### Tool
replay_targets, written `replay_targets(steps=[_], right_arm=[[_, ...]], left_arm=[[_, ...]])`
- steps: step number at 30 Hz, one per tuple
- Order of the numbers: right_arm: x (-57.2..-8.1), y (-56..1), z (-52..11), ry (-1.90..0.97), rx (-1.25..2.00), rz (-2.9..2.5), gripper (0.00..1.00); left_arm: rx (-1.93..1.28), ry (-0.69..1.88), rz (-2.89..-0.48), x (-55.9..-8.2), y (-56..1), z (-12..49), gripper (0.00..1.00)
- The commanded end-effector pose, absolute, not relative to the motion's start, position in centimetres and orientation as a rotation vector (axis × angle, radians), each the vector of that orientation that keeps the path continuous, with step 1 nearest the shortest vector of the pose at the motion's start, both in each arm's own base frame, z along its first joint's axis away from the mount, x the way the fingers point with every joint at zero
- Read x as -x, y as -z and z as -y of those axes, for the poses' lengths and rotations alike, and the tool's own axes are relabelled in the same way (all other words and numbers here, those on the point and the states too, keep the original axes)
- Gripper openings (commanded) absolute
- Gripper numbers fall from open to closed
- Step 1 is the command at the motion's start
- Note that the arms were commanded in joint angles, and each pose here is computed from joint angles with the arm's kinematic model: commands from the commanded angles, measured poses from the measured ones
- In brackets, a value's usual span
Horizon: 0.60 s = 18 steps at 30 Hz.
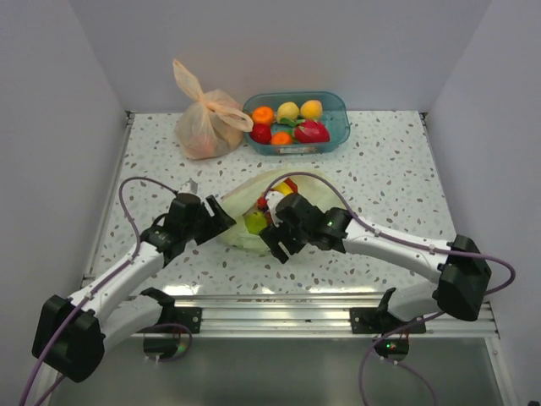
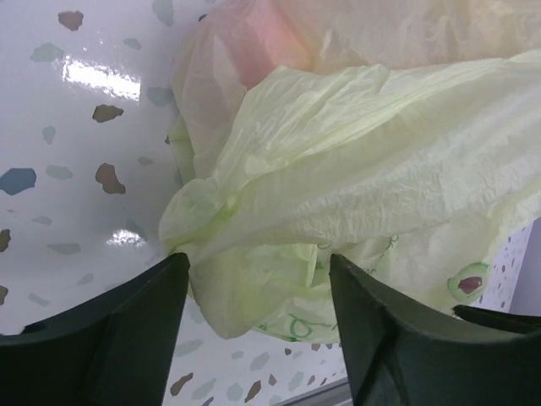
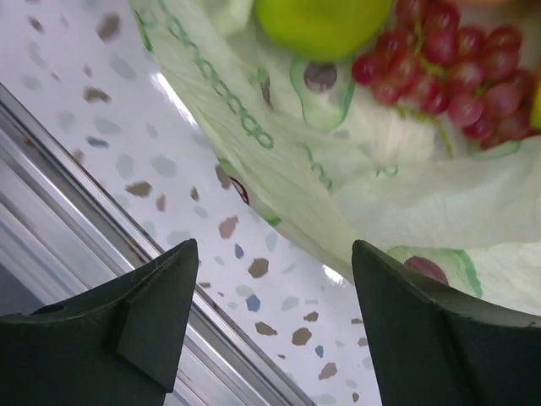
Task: Untie the knot of the plastic bag and take out the fruit
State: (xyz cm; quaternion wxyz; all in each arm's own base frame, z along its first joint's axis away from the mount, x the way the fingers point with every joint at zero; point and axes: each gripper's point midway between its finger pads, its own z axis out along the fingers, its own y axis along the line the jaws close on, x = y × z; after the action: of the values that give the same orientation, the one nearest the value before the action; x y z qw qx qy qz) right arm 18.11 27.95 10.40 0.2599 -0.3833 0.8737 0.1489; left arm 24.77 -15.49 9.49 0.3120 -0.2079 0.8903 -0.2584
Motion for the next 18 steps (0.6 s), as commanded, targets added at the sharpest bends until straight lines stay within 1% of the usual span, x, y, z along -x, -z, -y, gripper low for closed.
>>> replay_targets(steps=[1,3,5,7,11,18], right_arm=[[-19.6,-16.0,-30.4,-0.513,0.915,-2.248,0.77],[-20.7,-17.2,-31.2,-0.537,0.852,-2.215,0.77],[-21.8,-17.1,-31.9,-0.552,0.791,-2.233,0.75],[-22.8,-17.8,-33.0,-0.599,0.728,-2.236,0.73],[-24.5,-18.5,-35.1,-0.658,0.665,-2.208,0.72],[-29.4,-15.4,-35.5,-0.625,0.428,-2.229,0.71]], left_arm=[[0.461,0.695,-2.247,-26.0,-13.5,15.5,0.82],[0.439,0.650,-2.251,-26.1,-13.7,15.0,0.88],[0.389,0.610,-2.257,-26.4,-14.2,14.8,0.95],[0.341,0.570,-2.282,-26.3,-14.1,14.5,0.97],[0.268,0.521,-2.280,-26.7,-15.3,14.2,1.00],[0.181,0.519,-2.285,-26.3,-15.5,14.3,1.00]])
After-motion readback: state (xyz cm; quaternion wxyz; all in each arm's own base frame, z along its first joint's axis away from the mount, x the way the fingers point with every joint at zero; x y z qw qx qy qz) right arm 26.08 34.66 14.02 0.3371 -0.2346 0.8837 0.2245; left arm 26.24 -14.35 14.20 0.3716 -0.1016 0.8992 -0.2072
